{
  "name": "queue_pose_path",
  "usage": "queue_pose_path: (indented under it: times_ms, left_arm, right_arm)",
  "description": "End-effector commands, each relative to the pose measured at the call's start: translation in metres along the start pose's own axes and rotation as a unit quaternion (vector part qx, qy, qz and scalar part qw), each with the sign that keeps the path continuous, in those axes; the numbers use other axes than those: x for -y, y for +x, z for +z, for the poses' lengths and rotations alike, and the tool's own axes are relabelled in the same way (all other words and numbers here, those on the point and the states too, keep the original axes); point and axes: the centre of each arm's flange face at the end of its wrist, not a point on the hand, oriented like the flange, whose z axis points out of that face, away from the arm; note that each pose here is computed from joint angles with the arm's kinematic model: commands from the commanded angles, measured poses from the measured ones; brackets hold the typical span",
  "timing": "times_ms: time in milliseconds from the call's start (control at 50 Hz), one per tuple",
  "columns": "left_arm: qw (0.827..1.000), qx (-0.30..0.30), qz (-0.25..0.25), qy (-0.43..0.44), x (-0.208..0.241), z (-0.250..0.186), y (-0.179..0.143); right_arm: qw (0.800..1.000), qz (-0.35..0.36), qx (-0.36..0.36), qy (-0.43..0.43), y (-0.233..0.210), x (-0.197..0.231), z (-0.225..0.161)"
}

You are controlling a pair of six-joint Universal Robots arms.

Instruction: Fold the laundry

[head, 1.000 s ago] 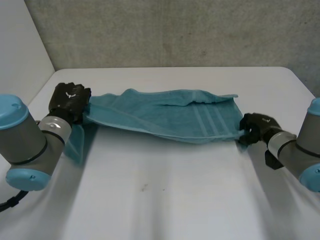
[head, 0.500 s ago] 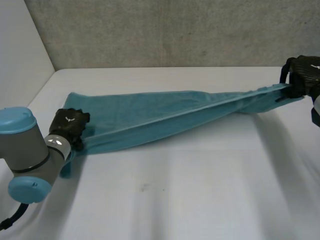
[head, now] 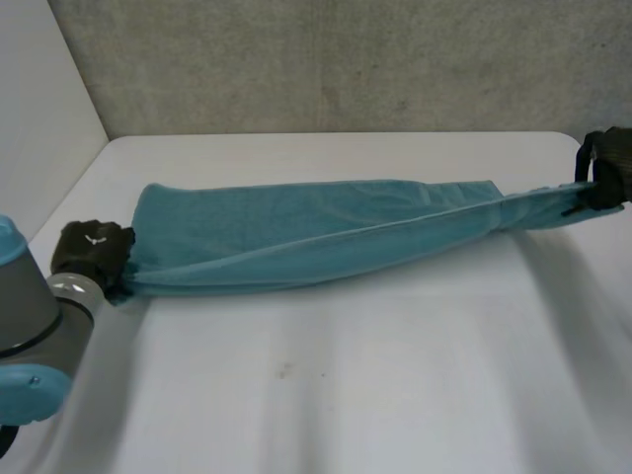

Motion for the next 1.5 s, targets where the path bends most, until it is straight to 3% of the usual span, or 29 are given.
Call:
queue_pose_path:
  times_ms: [20,80,180,280,360,460,560,640,780,840,880,900,940,960,980,1000,1040,1060,1080,1160,1260,1320,1500]
  left_arm:
    - [0.998,0.026,0.055,0.016,0.028,-0.022,-0.029]
    - [0.997,0.038,0.068,0.028,0.04,-0.03,-0.038]
    - [0.984,0.093,0.084,0.122,0.1,-0.061,-0.08]
    - [0.981,0.073,0.09,0.155,0.122,-0.075,-0.091]
    - [0.985,0.053,0.09,0.138,0.12,-0.075,-0.092]
    - [0.994,0.008,0.084,0.069,0.09,-0.05,-0.08]
    - [0.996,-0.052,0.075,-0.016,0.049,-0.013,-0.058]
    - [0.993,-0.075,0.073,-0.048,0.032,0.01,-0.047]
    - [0.992,-0.08,0.082,-0.043,0.033,0.052,-0.033]
    - [0.993,-0.069,0.092,0.003,0.055,0.069,-0.03]
    - [0.989,-0.029,0.11,0.094,0.096,0.084,-0.036]
    - [0.989,-0.029,0.11,0.094,0.096,0.084,-0.036]
    - [0.963,0.05,0.127,0.234,0.154,0.09,-0.049]
    - [0.962,0.05,0.127,0.235,0.154,0.09,-0.049]
    - [0.939,0.095,0.126,0.307,0.184,0.086,-0.059]
    - [0.938,0.095,0.126,0.308,0.184,0.086,-0.059]
    - [0.884,0.177,0.116,0.417,0.231,0.07,-0.085]
    - [0.884,0.177,0.116,0.418,0.231,0.07,-0.085]
    - [0.869,0.191,0.107,0.443,0.241,0.064,-0.09]
    - [0.874,0.178,0.085,0.444,0.242,0.061,-0.091]
    - [0.912,0.114,0.046,0.39,0.211,0.068,-0.075]
    - [0.92,0.104,0.044,0.376,0.2,0.071,-0.069]
    - [0.964,0.033,0.042,0.262,0.111,0.093,-0.02]
  right_arm:
    - [0.992,-0.089,0.052,-0.067,-0.01,0.006,-0.024]
    - [0.989,-0.114,0.056,-0.07,-0.009,0.016,-0.032]
    - [0.978,-0.203,0.028,-0.03,0.005,0.089,-0.066]
    - [0.976,-0.215,0.015,-0.018,0.011,0.128,-0.093]
    - [0.974,-0.221,0.028,-0.044,0.011,0.125,-0.096]
    - [0.96,-0.237,0.08,-0.124,0.006,0.077,-0.077]
    - [0.932,-0.245,0.129,-0.233,0.0,0.008,-0.05]
    - [0.921,-0.253,0.152,-0.256,-0.019,-0.011,-0.041]
    - [0.918,-0.293,0.136,-0.23,-0.042,-0.026,-0.004]
    - [0.931,-0.312,0.082,-0.169,-0.038,-0.009,0.024]
    - [0.949,-0.31,0.004,-0.054,-0.034,0.042,0.052]
    - [0.949,-0.31,0.003,-0.053,-0.034,0.042,0.052]
    - [0.955,-0.271,-0.076,0.098,-0.029,0.115,0.061]
    - [0.954,-0.271,-0.076,0.099,-0.029,0.115,0.061]
    - [0.948,-0.248,-0.109,0.169,-0.021,0.147,0.059]
    - [0.948,-0.248,-0.109,0.169,-0.021,0.147,0.059]
    - [0.929,-0.21,-0.151,0.266,-0.011,0.189,0.046]
    - [0.928,-0.21,-0.151,0.267,-0.011,0.189,0.046]
    - [0.922,-0.202,-0.158,0.291,-0.01,0.201,0.036]
    - [0.925,-0.203,-0.148,0.285,-0.014,0.198,0.024]
    - [0.948,-0.203,-0.107,0.219,-0.026,0.149,0.033]
    - [0.953,-0.203,-0.095,0.203,-0.03,0.137,0.034]
    - [0.976,-0.204,-0.002,0.077,-0.054,0.031,0.045]
